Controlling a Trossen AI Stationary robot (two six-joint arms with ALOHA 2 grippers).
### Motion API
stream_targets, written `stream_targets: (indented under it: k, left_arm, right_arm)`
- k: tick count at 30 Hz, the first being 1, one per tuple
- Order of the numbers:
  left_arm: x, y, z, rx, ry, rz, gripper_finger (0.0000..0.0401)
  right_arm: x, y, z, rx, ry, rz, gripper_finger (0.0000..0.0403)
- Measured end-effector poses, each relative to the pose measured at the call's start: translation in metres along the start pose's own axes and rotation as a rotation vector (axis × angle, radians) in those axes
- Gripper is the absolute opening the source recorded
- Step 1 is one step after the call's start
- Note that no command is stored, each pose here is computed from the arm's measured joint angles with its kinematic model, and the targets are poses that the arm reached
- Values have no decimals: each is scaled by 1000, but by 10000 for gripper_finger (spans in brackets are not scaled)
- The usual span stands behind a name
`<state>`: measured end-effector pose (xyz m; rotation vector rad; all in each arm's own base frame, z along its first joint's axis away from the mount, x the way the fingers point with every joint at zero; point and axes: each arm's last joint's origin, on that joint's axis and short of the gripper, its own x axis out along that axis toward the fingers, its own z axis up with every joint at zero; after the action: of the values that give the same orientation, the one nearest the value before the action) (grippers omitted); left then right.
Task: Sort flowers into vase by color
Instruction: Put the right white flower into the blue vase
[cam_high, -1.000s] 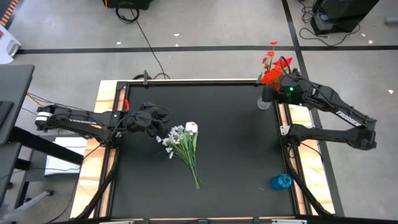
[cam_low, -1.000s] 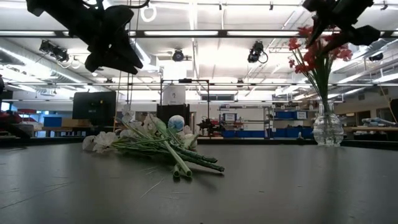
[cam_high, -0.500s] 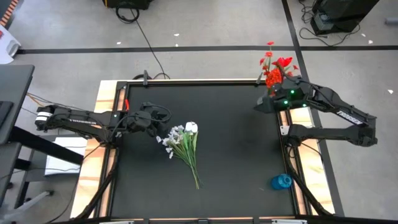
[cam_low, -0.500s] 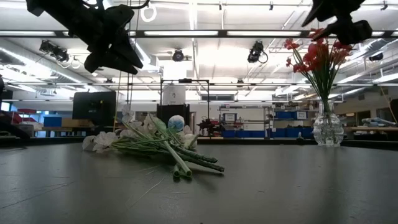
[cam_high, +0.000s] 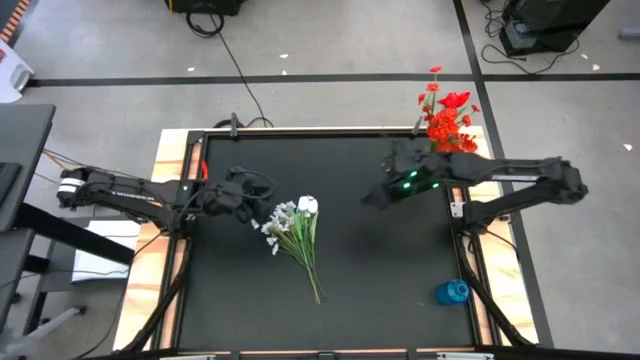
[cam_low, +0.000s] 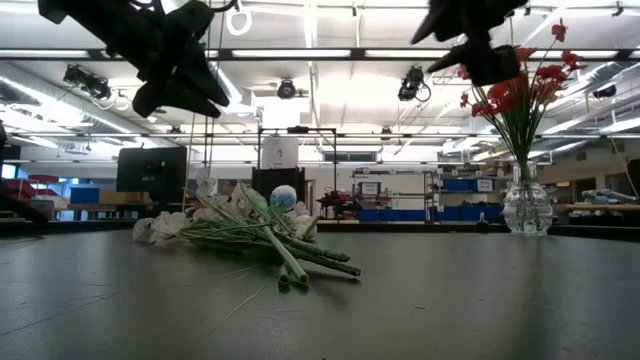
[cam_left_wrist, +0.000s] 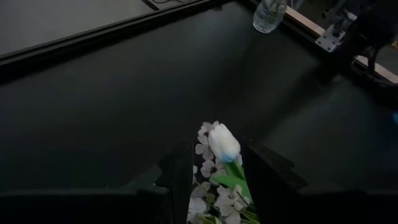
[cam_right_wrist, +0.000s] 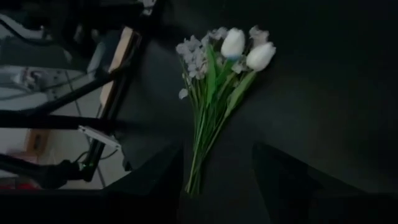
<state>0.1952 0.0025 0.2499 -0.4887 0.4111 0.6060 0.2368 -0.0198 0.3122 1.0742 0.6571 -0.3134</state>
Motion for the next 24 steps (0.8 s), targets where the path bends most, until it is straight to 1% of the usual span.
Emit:
stream_targets:
  k: [7,12,15,17,21,24]
  left_arm:
    - [-4,-6,-4,12,13,-33,144]
    - [-5,-8,-6,-9,20,-48,144]
    - [-6,-10,-8,-10,24,-57,144]
    - [-7,-11,-9,-6,27,-65,144]
    - [-9,-13,-11,3,32,-79,144]
    - [-10,-14,-11,9,35,-85,144]
  right_arm:
    - [58,16,-16,-24,80,34,199]
    - [102,19,-30,-59,102,37,197]
    - [129,18,-37,-83,34,5,191]
    - [146,16,-39,-71,-30,-6,185]
    - [176,7,-39,-10,-106,-12,167]
    - [199,-8,-37,32,-146,-57,155]
